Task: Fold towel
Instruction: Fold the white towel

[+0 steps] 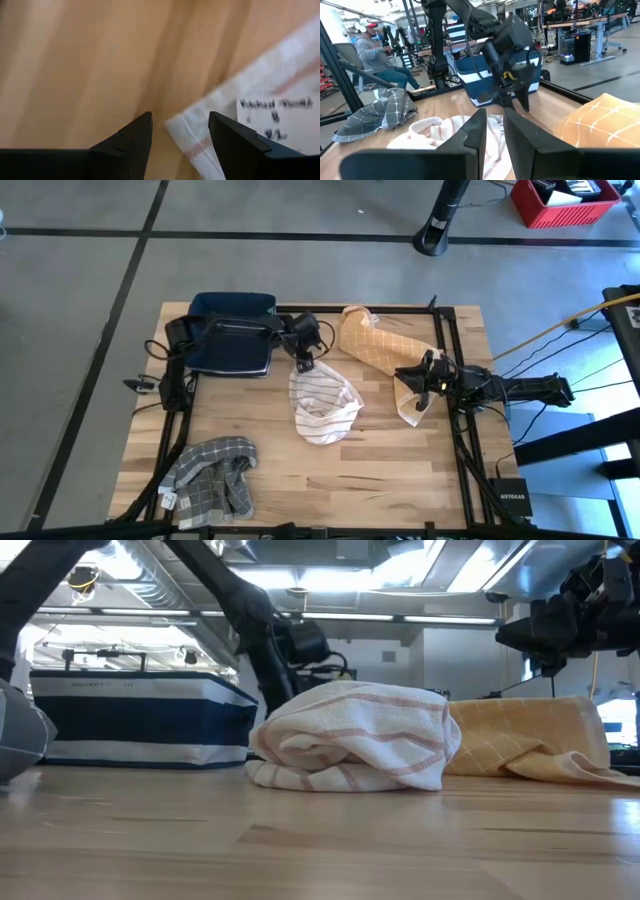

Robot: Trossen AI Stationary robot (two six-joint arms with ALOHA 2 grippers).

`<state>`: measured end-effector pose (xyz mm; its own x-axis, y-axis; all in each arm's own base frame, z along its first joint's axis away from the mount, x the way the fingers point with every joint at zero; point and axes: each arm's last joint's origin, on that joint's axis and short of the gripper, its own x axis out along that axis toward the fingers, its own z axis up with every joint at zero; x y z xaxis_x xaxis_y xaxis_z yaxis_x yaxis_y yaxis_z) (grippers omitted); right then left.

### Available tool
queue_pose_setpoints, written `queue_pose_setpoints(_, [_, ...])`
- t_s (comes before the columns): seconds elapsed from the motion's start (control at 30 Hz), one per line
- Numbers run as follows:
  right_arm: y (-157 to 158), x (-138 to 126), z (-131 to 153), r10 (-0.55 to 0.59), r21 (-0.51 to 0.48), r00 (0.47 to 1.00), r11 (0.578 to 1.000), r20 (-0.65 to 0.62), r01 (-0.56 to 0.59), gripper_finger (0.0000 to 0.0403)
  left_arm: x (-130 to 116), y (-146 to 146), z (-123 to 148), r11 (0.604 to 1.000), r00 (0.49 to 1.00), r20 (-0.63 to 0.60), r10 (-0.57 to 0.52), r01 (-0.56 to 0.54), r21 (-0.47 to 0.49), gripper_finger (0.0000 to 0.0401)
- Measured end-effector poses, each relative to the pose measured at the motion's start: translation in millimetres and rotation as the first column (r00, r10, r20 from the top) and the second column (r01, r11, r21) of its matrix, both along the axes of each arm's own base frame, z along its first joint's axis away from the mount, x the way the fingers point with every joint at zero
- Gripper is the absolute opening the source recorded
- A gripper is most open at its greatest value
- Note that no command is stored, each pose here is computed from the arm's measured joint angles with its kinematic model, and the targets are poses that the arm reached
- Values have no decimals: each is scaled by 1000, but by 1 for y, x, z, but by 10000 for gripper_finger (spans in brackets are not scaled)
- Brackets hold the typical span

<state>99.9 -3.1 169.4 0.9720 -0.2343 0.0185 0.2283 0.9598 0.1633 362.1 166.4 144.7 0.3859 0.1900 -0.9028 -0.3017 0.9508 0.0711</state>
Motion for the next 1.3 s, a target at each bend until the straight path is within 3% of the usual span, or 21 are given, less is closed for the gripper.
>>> queue_pose_setpoints(0.3, [-1, 0, -1, -25, -16, 1000, 1000, -17, 25, 69, 1, -2, -7, 997, 997, -24, -71, 71, 12, 179])
queue_pose_setpoints(0.4, [-1, 0, -1, -26, -21, 999, 999, -18, 26, 69, 1, -3, -7, 996, 995, -19, -93, 93, -5, 134])
queue_pose_setpoints(0.53, [-1, 0, -1, -26, -36, 999, 999, -22, 26, 69, 5, -13, -6, 994, 994, -12, -108, 108, -17, 32])
queue_pose_setpoints(0.63, [-1, 0, -1, -26, -39, 999, 999, -23, 26, 69, 7, -26, 3, 991, 990, -14, -137, 137, 3, 14])
queue_pose_setpoints(0.83, [0, 0, 4, -5, -58, 1000, 998, 29, 6, 69, 6, -69, 70, 974, 974, 110, -197, 181, 136, 6])
queue_pose_setpoints(1.07, [3, -1, 16, 92, -64, 984, 994, 151, -83, 69, -24, -128, 157, 941, 901, 321, -292, 210, 267, 8])
queue_pose_setpoints(1.3, [3, 1, 28, 99, 28, 981, 994, 167, -105, 69, -51, -170, 198, 917, 842, 421, -337, 194, 348, 10])
